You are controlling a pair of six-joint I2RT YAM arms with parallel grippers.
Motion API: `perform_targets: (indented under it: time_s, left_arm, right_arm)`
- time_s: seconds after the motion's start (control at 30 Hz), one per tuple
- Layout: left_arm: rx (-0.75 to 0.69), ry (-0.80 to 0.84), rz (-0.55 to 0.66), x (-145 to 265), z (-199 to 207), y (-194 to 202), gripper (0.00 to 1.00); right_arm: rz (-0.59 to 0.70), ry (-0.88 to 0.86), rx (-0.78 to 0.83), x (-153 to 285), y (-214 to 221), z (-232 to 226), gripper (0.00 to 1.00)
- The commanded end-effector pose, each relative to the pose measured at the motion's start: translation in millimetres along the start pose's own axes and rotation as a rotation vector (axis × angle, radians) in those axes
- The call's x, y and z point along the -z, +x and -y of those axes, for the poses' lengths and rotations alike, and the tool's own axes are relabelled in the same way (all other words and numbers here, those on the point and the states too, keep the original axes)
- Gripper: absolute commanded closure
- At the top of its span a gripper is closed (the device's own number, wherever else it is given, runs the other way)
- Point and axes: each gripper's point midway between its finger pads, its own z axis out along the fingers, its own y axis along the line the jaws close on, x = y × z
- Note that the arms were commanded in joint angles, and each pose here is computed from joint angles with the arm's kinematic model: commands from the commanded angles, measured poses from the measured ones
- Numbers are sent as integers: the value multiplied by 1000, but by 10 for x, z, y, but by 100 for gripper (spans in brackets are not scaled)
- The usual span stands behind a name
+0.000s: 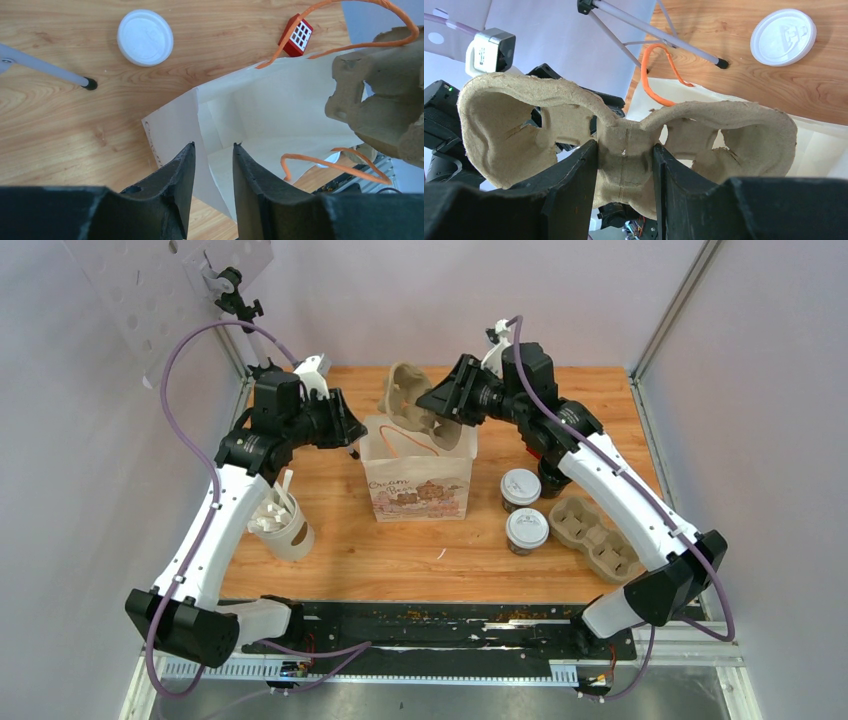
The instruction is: Pack the takeout coffee
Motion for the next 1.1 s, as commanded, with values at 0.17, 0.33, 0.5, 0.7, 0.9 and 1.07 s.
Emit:
perform_targets:
  time_s: [0.17,0.33,0.5,0.7,0.9,1.07]
  left_arm:
    - [-17,75,16,-2,110,-34,65]
    - [-12,140,-6,4,206,34,71]
    - [-20,141,-9,22,202,63,72]
    - [-32,149,34,174,308,-113,56]
    - [-25,178,78,340,462,-300,47]
    - [-11,187,80,411,501,-290,45]
  right_arm:
    - [-12,19,-31,3,99,66,62]
    - [-7,59,-30,-42,105,176,62]
    - [-19,63,-70,-101,137,204,62]
    - [1,89,-83,-87,120,254,61]
    - [-11,135,-83,-103,159,364,61]
    - [-12,178,-75,-107,157,441,62]
